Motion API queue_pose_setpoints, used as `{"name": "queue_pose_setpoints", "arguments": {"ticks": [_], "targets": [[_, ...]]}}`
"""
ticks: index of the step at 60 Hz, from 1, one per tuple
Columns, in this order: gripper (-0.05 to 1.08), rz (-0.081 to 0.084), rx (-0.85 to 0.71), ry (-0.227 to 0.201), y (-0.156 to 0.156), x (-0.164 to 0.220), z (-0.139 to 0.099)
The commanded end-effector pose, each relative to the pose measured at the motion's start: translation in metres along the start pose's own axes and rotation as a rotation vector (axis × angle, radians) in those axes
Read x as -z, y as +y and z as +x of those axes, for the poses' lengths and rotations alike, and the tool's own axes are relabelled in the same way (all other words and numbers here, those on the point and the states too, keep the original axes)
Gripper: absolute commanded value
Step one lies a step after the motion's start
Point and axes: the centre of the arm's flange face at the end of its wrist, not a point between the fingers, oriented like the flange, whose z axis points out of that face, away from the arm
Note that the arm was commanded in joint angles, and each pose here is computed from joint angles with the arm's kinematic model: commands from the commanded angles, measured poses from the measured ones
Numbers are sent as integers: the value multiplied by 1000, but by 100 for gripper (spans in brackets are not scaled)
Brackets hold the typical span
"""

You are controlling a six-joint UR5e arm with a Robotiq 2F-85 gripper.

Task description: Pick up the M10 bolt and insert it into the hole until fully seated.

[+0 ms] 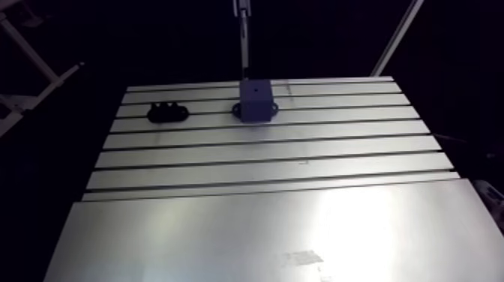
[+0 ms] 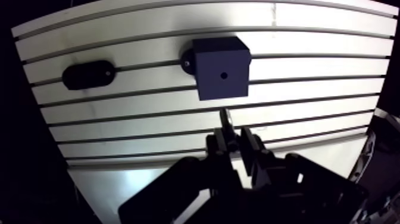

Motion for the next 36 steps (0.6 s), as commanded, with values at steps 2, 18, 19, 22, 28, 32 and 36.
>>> {"name": "queue_pose_setpoints", "arguments": {"ticks": [2, 18, 19, 22, 28, 32, 36], "targets": [[108, 0, -21, -38, 16, -22, 6], [108, 7, -33, -49, 20, -36, 6], [108, 7, -32, -49, 20, -38, 7], [108, 5, -32, -48, 20, -40, 7], [108, 6, -33, -51, 22, -50, 7], [107, 8, -35, -45, 22, -55, 8], [108, 9, -36, -32, 22, -57, 9]]}}
